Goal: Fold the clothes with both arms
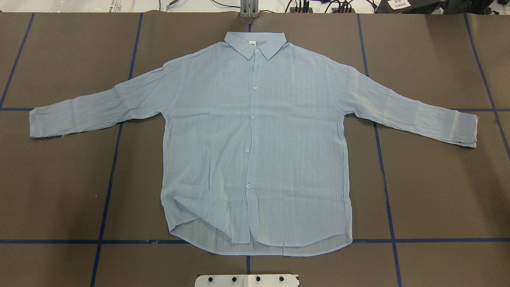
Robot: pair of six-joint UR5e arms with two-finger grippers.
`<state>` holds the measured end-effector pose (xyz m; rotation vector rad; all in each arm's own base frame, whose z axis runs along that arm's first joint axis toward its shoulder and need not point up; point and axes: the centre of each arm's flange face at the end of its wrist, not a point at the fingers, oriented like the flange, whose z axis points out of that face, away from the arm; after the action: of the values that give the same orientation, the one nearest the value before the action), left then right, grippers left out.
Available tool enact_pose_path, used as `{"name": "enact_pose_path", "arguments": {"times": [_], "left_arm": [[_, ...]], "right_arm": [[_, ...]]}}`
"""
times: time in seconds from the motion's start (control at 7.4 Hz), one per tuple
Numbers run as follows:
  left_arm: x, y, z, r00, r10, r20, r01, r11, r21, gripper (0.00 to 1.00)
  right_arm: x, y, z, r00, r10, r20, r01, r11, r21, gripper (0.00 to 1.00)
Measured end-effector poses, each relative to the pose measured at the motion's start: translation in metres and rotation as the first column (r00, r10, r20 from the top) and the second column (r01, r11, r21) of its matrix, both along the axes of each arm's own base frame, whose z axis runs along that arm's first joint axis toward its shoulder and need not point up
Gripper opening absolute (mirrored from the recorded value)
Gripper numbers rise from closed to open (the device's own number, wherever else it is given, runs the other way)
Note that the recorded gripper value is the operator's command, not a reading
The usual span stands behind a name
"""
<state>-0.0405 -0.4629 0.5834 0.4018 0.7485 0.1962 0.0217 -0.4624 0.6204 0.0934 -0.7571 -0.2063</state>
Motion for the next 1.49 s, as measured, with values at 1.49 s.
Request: {"name": "enact_pose_path", "arguments": {"times": [1.49], "left_arm": [[0.006, 0.004, 0.001, 1.000, -0.001, -0.016, 0.001, 1.000, -0.002, 0.97]], "right_arm": [[-0.016, -0.019, 0.011, 0.995, 0.009, 0.100, -0.008, 1.000, -0.007, 0.99]]}}
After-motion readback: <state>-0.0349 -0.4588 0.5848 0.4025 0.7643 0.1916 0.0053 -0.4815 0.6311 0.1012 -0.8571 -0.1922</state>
